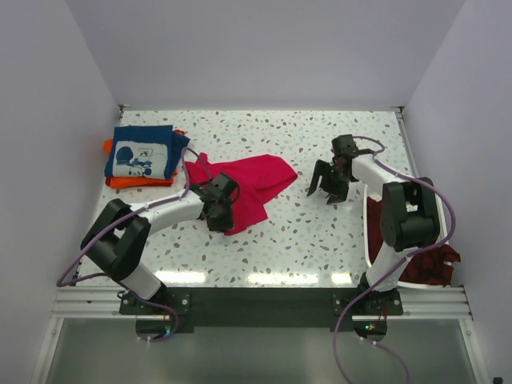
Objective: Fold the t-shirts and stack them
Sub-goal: Flatten the tshirt out
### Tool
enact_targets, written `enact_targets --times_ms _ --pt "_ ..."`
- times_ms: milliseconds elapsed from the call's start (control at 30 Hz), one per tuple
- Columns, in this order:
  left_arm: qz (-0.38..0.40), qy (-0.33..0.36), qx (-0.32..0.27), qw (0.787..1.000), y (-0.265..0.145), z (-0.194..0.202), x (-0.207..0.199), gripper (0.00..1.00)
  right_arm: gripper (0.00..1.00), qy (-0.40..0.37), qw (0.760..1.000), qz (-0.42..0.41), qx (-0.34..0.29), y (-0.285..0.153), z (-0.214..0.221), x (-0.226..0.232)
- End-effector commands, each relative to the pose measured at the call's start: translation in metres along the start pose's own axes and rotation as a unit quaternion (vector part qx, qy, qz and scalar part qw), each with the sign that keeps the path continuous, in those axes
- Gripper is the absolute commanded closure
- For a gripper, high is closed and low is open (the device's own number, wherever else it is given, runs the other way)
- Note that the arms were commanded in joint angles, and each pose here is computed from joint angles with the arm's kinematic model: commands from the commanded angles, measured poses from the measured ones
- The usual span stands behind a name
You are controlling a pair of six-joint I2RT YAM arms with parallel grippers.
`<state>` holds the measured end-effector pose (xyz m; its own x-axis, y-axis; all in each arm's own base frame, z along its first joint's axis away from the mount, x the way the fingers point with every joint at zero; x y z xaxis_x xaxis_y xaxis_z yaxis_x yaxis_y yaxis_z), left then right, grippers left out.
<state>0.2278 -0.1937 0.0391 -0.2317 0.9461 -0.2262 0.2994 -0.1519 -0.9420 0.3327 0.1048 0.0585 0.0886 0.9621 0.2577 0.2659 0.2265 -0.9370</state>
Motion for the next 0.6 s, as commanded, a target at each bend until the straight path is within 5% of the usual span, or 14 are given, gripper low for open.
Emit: enact_targets --times_ms 0,367,500,567 --pt "-0.003 -0.006 -0.008 1.0 0.0 -0.001 0.0 0.63 0.24 -0.006 1.0 -0.022 -0.013 -0.013 -0.005 0.008" --pt "-0.016 -0.001 -0.003 1.0 0.009 0.002 0.007 0.63 0.24 -0.008 1.0 -0.023 -0.012 -0.014 -0.002 0.009" --pt "-0.001 0.007 0.001 1.0 0.011 0.003 0.002 1.0 0.24 -0.008 0.999 -0.032 -0.02 -0.013 -0.017 0.015" --pt "0.001 0.005 -0.02 1.0 -0.004 -0.009 -0.002 1.0 0.24 -0.01 0.999 -0.036 -0.024 -0.014 -0.024 0.019"
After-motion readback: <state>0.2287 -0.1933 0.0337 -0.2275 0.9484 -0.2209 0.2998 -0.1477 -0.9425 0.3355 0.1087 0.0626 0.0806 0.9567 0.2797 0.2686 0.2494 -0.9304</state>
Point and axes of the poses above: each gripper's point midway between its finger pads, its own y axis out along the fingers, its own x axis along the line the jaws close on, z = x × y, the point moved 2 cm from there along -y, back along the fingers, and after that the axes turned 10 degrees about -y, right-handed, at the moved point
